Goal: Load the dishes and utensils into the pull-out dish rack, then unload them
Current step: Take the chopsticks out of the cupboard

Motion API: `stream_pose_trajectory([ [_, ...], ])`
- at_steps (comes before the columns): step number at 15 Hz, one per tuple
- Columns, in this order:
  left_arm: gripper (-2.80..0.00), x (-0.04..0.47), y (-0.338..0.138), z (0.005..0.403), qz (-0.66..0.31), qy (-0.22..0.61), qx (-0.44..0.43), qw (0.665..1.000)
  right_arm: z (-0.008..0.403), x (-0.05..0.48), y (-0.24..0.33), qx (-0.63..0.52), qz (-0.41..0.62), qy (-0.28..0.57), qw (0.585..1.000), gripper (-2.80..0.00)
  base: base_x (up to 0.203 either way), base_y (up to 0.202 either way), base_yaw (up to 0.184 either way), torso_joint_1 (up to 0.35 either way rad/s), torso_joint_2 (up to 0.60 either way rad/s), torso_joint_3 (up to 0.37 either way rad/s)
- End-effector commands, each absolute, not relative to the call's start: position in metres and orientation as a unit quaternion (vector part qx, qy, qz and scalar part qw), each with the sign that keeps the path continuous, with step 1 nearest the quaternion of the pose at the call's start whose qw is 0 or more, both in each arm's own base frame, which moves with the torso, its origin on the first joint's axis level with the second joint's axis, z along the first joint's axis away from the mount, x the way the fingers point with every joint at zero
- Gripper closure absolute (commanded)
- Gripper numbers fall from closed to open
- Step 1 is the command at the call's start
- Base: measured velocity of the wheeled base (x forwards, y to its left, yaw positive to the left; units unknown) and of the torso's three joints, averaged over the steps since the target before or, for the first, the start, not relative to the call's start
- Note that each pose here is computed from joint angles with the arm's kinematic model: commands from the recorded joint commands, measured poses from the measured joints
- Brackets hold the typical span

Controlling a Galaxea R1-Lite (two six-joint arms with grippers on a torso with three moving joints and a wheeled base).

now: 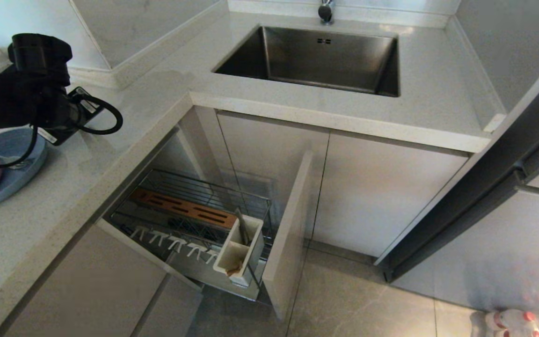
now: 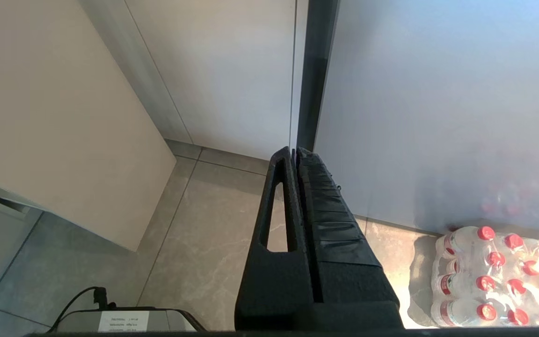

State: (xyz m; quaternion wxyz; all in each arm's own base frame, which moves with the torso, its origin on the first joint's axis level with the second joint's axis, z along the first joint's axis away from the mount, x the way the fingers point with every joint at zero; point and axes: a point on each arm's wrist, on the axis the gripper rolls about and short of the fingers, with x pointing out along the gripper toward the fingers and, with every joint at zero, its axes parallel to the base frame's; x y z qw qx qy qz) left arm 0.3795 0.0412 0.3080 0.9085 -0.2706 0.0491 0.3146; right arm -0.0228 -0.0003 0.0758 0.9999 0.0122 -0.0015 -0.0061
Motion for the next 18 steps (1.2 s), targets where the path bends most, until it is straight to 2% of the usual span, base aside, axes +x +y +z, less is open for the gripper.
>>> stream_pose_trajectory([
  [1,0.0,0.383,0.043,0.303,0.319,0.055,-0.27,0.907,0.076,-0.023,0.0,0.012,-0.006,-0.001,1.0,0.0,0.0,0.0,0.0,0.0,0.0,0.0],
  [16,0.0,0.39,0.048,0.294,0.328,0.065,-0.263,0.905,0.076,-0.023,0.0,0.012,-0.006,-0.001,1.0,0.0,0.0,0.0,0.0,0.0,0.0,0.0],
  [17,-2.8,0.39,0.048,0.295,0.327,0.064,-0.263,0.905,0.076,-0.023,0.0,0.012,-0.006,-0.001,1.0,0.0,0.0,0.0,0.0,0.0,0.0,0.0],
  [18,-2.8,0.389,0.048,0.296,0.327,0.062,-0.264,0.905,0.076,-0.023,0.0,0.012,-0.006,-0.001,1.0,0.0,0.0,0.0,0.0,0.0,0.0,0.0],
])
